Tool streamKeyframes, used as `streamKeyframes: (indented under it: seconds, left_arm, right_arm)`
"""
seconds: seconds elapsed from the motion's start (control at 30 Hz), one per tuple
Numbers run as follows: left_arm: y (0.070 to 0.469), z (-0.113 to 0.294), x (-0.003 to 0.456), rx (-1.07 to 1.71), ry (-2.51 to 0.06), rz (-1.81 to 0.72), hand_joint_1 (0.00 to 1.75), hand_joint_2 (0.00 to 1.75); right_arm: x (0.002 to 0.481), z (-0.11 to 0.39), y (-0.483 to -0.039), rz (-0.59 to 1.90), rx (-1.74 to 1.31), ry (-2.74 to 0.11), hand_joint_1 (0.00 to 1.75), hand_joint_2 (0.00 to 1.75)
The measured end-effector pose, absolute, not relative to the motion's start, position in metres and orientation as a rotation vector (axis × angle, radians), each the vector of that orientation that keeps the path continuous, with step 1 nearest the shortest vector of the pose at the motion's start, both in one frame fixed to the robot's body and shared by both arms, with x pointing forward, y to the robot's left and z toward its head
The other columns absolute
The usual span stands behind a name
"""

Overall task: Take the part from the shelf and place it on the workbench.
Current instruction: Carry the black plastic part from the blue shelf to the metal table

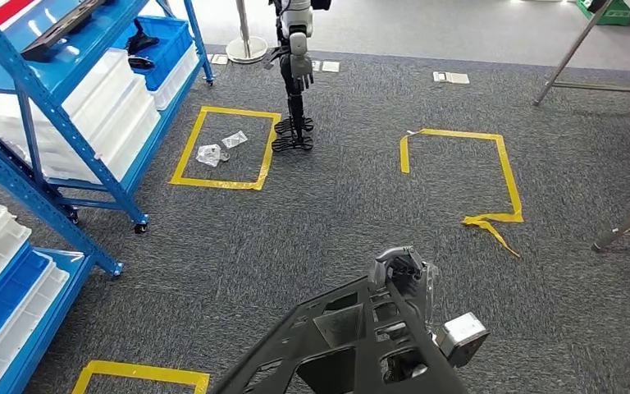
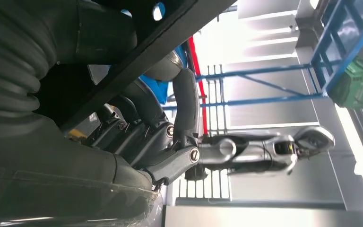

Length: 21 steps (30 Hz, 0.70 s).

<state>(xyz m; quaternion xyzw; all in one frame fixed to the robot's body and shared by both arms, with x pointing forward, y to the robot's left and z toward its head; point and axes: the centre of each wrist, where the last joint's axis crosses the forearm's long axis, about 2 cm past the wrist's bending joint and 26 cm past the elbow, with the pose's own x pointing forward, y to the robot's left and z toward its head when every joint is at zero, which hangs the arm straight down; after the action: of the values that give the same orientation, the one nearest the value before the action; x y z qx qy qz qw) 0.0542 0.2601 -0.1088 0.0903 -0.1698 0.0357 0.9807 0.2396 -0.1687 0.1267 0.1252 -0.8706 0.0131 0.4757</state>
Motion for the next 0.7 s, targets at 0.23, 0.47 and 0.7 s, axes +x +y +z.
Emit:
streamKeyframes:
  seconds: [0.23,0.47,0.7]
  left_arm:
    - [0.261,-0.109,0.049,0.192,-0.322,0.070,0.00,1.75]
    - [0.261,-0.109,0.049,0.202,-0.319,0.077,0.00,1.75]
    - [0.260,-0.109,0.051,0.214,-0.315,0.107,0.00,1.75]
  right_arm:
    - [0.244,0.128,-0.169,0.013,0.308,-2.142,1.75,1.75]
    - [0.247,0.129,-0.172,0.004,0.298,-2.150,1.75,1.75]
    - [0.248,0.127,-0.179,-0.014,0.273,-2.154,1.75,1.75]
